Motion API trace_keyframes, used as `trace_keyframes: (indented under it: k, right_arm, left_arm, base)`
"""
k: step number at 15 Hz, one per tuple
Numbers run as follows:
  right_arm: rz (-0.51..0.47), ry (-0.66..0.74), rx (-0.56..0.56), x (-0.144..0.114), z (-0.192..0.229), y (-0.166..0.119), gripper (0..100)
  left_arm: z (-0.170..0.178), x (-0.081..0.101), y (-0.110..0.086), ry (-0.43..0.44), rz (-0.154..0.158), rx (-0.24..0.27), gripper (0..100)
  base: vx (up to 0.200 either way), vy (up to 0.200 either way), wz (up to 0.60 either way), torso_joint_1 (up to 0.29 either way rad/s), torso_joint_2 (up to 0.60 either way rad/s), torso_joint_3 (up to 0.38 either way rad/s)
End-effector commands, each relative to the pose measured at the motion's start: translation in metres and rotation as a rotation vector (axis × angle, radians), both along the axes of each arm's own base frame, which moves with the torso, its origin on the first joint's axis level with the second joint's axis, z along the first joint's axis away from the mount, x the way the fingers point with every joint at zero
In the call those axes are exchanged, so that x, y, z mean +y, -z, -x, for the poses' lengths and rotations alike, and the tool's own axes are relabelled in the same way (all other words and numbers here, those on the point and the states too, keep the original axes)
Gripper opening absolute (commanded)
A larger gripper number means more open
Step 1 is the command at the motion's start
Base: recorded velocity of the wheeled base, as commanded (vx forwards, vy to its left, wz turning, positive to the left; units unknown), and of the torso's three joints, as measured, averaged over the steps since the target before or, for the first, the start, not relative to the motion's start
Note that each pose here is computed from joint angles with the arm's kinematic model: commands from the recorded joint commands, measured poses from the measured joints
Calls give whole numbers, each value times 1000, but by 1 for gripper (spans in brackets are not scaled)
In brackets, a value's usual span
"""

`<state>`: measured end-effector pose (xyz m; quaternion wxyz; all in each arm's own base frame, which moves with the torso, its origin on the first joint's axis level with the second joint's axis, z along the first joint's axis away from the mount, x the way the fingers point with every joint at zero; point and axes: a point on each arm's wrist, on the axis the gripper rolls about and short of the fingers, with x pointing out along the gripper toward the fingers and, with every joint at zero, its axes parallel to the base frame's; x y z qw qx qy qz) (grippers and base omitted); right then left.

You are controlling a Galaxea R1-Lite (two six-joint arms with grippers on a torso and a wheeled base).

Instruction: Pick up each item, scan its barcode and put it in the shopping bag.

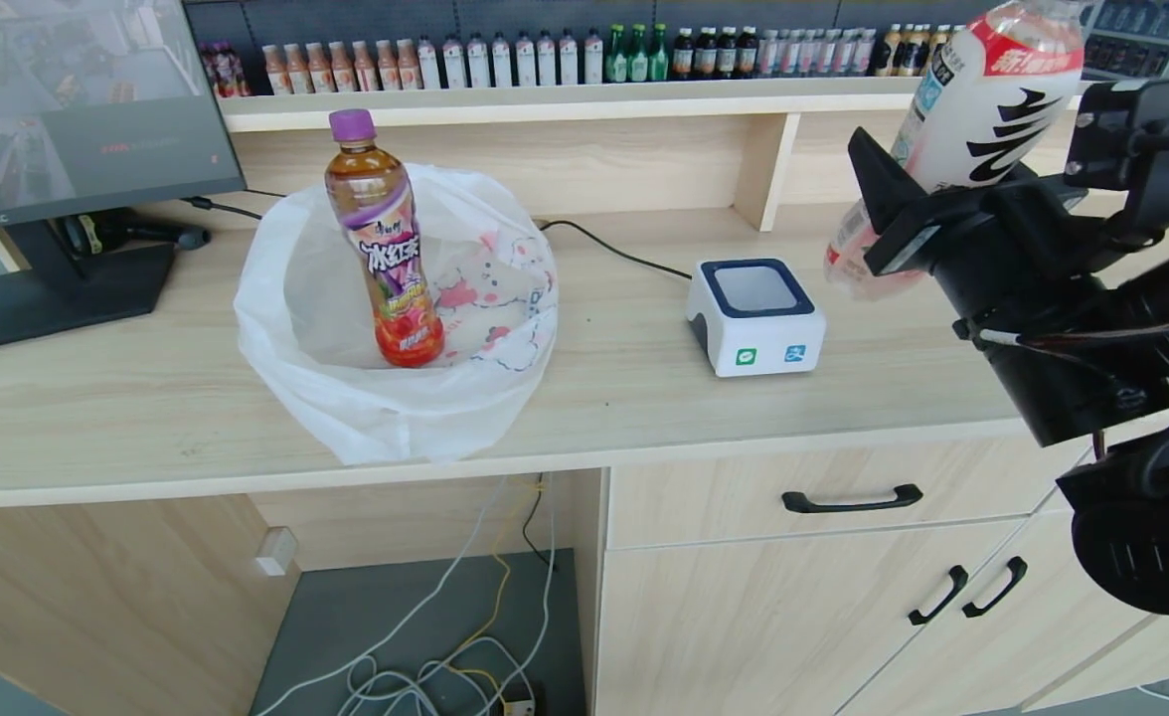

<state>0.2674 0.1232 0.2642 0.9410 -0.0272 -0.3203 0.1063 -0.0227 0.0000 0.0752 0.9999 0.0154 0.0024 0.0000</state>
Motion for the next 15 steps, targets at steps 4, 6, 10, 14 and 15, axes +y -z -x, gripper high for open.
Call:
trace_keyframes:
  k: [4, 6, 10, 14, 15]
  right_arm:
    - [-101, 24, 69, 7, 9, 7, 0]
    - [-129, 7, 75, 6, 9, 7, 0]
    - [-147, -9, 73, 5, 10, 5, 0]
    - [-147, -16, 68, 7, 10, 4, 0]
    - [-147, -19, 69, 8, 11, 4, 0]
  left_arm:
    - [0, 0, 0, 0, 3, 0, 100]
    - [0, 0, 0, 0, 2, 0, 100]
    - [0, 0, 0, 0, 6, 0, 100]
    - [0, 0, 0, 0, 8, 0, 100]
    - [0, 0, 0, 0, 8, 0, 100]
  base:
    - [0, 0, 0, 0, 0, 0]
    - [0, 200, 0, 0, 2, 7]
    - [0, 200, 0, 5, 4, 2]
    - [0, 200, 0, 2, 4, 4]
    - [0, 200, 0, 2, 2, -2]
